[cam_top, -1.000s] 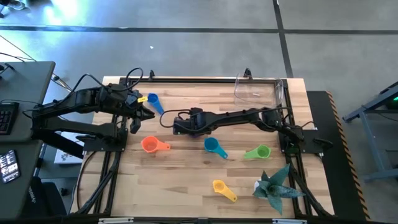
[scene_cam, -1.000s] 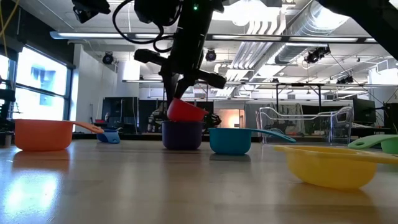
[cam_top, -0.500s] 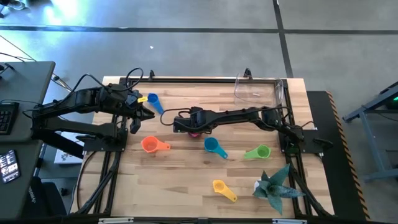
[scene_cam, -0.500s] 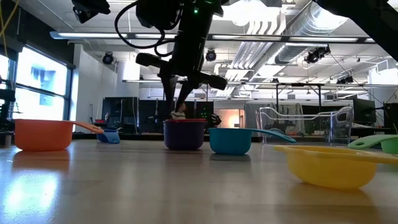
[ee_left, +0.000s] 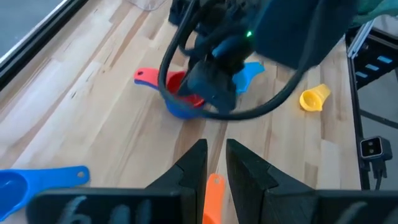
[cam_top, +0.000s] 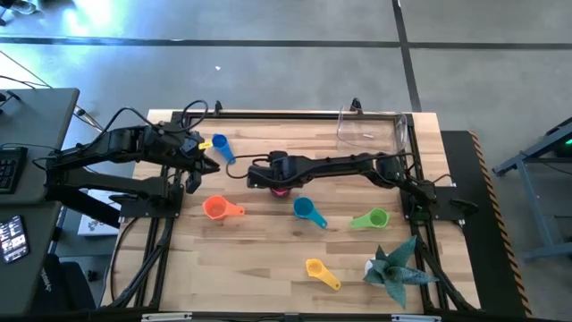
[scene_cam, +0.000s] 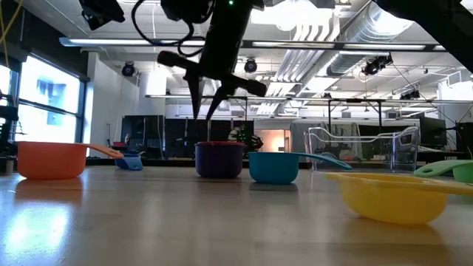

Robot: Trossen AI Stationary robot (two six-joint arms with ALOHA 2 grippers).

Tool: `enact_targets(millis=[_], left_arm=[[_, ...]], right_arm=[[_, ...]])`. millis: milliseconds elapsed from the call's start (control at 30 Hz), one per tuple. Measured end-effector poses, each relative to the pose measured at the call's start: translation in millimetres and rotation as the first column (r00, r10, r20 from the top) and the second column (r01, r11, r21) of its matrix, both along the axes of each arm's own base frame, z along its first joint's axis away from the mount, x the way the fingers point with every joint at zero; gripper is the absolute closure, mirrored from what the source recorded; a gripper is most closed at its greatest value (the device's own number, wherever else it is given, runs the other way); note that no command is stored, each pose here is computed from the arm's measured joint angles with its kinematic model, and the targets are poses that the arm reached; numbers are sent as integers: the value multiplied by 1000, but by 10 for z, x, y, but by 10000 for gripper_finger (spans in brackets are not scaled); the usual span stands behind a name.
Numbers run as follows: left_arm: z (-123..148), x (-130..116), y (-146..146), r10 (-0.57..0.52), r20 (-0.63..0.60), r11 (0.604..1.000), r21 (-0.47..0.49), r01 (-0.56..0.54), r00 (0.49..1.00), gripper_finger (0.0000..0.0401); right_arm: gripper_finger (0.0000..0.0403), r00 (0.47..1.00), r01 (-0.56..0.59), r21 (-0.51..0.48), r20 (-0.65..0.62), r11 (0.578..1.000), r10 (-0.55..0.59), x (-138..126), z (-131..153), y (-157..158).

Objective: Nest measuring cups in basket
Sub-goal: Remove the red measuring cup from the dark blue measuring cup

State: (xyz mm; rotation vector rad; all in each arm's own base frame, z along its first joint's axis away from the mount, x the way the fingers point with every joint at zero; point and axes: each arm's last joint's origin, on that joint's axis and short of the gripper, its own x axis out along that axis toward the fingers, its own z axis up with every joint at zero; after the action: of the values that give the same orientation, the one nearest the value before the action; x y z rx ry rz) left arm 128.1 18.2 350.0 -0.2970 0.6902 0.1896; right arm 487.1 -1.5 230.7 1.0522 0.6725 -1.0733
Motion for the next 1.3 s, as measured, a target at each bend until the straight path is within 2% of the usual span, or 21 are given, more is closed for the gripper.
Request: enact_targets(millis=[200, 433, 633, 867, 1067, 1300], left_arm=[[-12, -10, -2, 1, -16, 1000, -4, -1, 1000, 353], [-52, -79, -12, 1, -78, 1000, -13, -2, 997, 353], [-67, -92, -14, 0, -99, 1000, -16, -2, 995, 353], [-69, -88, -5, 24, -103, 1000, 2, -24, 994, 353], [-69, -89, -5, 58, -101, 998, -31, -61, 993, 353], [-69, -89, -5, 58, -101, 998, -31, -61, 993, 353]], right_arm=[[322, 997, -79, -41, 14, 996, 80, 23, 193, -1], [322, 993, -116, -54, -31, 992, 115, -12, 256, -47], [322, 968, -235, 1, -90, 972, 234, -34, 237, -164], [322, 935, -337, 67, -94, 939, 342, -38, 230, -286], [322, 933, -345, 153, -55, 926, 357, -39, 225, -296], [322, 913, -377, 149, -105, 914, 394, -61, 176, -154]])
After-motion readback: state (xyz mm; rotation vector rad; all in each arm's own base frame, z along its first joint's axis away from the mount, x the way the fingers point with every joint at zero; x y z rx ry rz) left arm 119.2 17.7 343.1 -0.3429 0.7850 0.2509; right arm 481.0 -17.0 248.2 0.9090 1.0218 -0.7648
